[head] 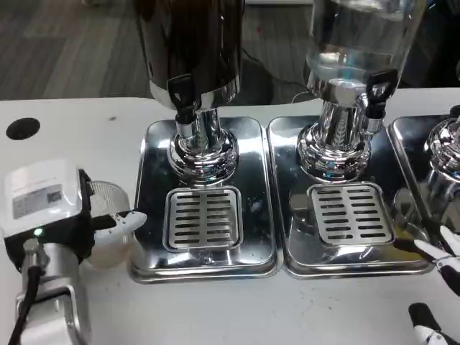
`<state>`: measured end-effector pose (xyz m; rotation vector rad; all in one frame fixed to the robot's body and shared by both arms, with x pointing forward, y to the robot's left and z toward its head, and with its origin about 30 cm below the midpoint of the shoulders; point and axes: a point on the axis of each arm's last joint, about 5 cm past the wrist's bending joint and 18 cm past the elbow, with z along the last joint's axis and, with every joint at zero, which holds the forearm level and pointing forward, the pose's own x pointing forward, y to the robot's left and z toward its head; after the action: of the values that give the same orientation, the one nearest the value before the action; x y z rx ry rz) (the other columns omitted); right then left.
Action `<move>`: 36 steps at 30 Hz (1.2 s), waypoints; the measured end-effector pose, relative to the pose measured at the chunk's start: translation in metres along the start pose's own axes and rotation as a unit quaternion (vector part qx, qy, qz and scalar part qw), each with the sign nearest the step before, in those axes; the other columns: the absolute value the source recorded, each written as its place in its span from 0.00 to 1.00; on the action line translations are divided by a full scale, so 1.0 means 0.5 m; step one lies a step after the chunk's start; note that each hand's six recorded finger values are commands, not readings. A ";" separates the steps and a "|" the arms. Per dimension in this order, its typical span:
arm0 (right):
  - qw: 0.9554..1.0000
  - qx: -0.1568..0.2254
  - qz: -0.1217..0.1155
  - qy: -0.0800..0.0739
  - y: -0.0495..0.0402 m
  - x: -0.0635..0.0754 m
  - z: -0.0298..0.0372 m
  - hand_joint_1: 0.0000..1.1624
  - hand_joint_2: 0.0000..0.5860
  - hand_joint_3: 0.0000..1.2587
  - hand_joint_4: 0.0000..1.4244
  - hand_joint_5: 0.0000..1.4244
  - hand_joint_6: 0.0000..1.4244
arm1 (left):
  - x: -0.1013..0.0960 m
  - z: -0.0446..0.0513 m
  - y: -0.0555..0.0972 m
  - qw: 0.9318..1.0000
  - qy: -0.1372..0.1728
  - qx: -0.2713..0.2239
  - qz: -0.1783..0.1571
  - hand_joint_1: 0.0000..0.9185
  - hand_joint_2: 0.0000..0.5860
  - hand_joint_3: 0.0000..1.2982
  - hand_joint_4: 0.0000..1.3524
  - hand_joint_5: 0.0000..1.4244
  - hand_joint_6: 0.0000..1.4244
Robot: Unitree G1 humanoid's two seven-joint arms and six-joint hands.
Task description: Grasp the cup under the faucet to collect the drink, then remove the cup.
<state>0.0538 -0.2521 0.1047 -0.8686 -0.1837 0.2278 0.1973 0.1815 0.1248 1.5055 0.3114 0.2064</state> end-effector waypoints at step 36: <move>1.000 0.012 0.013 0.002 0.008 -0.006 -0.002 0.39 0.74 0.14 0.00 0.00 0.00 | -0.037 -0.030 0.011 0.998 0.010 -0.044 0.031 0.34 0.22 0.43 0.49 0.61 0.65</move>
<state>0.0505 -0.2512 0.1007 -0.8491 -0.1648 0.2524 0.1753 0.1899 0.1310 1.4271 0.2682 0.2809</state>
